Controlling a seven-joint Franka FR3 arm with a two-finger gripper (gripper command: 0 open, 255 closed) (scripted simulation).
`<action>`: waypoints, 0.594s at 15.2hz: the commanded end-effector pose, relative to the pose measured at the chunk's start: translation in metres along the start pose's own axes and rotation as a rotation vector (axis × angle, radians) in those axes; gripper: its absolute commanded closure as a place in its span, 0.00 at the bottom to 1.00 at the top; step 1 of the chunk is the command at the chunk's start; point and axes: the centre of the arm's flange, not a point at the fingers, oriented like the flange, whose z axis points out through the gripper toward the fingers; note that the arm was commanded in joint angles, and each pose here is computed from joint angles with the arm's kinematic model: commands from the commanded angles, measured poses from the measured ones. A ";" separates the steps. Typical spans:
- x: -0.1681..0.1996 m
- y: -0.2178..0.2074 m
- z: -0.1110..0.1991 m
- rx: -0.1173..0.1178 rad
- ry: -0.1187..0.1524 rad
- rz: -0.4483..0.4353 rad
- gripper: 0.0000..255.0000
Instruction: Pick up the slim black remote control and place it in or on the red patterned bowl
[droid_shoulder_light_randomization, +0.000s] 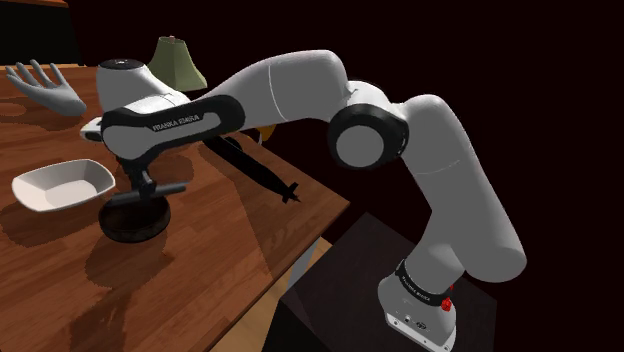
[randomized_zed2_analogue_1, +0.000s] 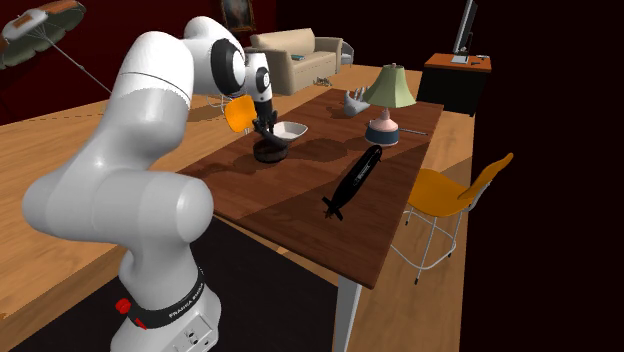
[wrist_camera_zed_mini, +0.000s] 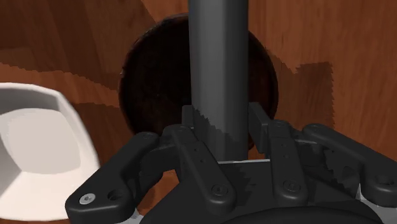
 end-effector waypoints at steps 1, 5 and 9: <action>0.023 0.013 0.002 0.000 0.000 0.000 1.00; 0.033 0.018 0.018 0.000 0.000 0.000 1.00; 0.033 0.016 0.040 0.000 0.000 0.000 1.00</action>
